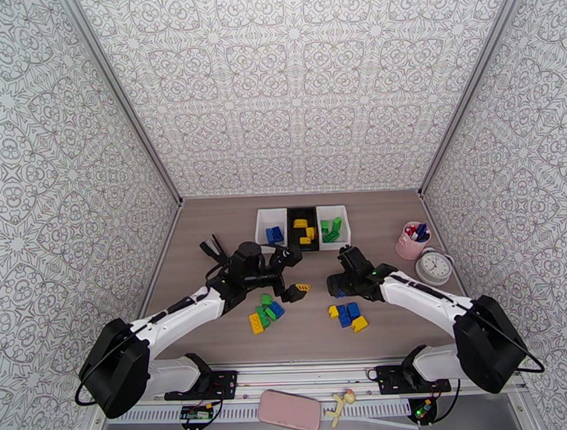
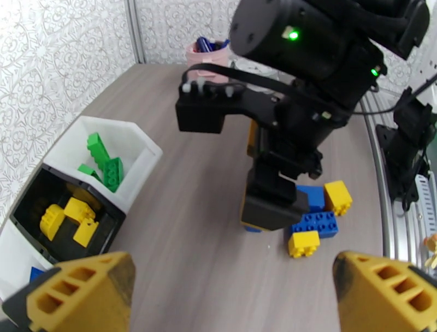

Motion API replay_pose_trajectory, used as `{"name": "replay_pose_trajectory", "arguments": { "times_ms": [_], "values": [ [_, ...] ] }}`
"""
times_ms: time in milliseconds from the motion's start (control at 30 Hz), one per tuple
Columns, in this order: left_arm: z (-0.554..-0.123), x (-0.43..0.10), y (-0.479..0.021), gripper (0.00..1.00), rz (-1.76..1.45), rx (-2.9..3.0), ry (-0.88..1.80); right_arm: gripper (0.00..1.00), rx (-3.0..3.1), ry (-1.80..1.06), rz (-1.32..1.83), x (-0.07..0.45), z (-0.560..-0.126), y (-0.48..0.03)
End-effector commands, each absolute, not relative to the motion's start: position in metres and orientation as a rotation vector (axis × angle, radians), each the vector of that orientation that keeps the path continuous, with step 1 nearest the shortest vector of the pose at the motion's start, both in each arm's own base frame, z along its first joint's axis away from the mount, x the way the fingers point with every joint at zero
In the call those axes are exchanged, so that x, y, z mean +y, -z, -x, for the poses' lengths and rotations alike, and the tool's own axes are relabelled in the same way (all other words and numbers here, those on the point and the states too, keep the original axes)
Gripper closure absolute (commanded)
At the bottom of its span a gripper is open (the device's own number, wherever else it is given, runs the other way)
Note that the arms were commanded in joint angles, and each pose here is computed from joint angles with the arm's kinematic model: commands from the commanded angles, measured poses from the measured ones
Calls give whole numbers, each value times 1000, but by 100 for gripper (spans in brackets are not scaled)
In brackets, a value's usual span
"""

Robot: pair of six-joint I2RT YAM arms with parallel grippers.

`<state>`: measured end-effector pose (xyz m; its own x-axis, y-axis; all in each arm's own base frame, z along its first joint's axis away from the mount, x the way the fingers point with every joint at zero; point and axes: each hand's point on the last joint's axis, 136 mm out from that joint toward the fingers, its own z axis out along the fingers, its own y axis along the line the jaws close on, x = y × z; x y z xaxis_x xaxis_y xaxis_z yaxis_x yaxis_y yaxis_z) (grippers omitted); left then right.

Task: Sort the legos into containers by color

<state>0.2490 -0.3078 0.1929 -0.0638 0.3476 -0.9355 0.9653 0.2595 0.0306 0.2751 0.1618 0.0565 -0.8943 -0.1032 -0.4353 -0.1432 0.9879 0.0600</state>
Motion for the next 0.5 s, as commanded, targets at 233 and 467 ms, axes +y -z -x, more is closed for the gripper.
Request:
{"name": "replay_pose_trajectory", "arguments": {
  "times_ms": [233,467],
  "values": [
    [-234,-307,-188,1,-1327,1567,841,7,2760,-147,175,177,-277,-38],
    [-235,-307,-182,0,-1332,1587,845,19,2789,-123,205,175,-273,-31]
  ]
}}
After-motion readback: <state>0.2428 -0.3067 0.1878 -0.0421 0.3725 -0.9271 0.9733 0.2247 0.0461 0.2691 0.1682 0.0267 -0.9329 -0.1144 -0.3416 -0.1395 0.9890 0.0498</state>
